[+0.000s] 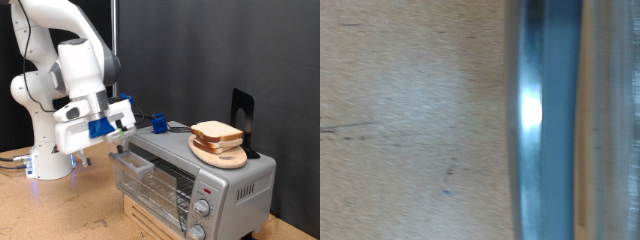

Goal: Make a piece of toast with the oven

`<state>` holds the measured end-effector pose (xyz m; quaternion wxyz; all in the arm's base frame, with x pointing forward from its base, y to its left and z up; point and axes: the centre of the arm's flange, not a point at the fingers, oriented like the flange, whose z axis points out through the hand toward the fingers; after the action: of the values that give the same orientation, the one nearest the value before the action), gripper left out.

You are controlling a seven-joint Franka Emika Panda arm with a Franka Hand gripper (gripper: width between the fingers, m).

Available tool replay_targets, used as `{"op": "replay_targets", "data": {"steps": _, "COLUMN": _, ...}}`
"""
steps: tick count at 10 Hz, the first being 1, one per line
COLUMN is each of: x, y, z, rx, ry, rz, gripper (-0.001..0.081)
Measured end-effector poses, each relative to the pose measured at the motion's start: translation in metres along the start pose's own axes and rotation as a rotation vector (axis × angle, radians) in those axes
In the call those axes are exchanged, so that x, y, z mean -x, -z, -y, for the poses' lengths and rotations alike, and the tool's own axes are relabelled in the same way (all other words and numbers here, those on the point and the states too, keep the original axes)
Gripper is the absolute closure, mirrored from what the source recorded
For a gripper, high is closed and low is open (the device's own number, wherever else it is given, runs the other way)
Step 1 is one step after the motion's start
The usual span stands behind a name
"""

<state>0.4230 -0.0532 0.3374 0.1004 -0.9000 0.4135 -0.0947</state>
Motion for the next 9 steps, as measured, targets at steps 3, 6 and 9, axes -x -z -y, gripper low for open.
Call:
{"op": "replay_targets", "data": {"steps": 3, "x": -0.026, "y": -0.017, "z": -0.026, "rx": 0.053, "ry": -0.034, "rz": -0.017, "gripper": -0.0003}}
{"op": "replay_targets", "data": {"steps": 6, "x": -0.043, "y": -0.039, "z": -0.045, "rx": 0.099, "ry": -0.044, "rz": -0.049, "gripper": -0.0003}}
{"op": "replay_targets", "data": {"steps": 9, "x": -0.056, "y": -0.068, "z": -0.056, "rx": 0.123, "ry": -0.088, "rz": -0.111, "gripper": -0.0003}}
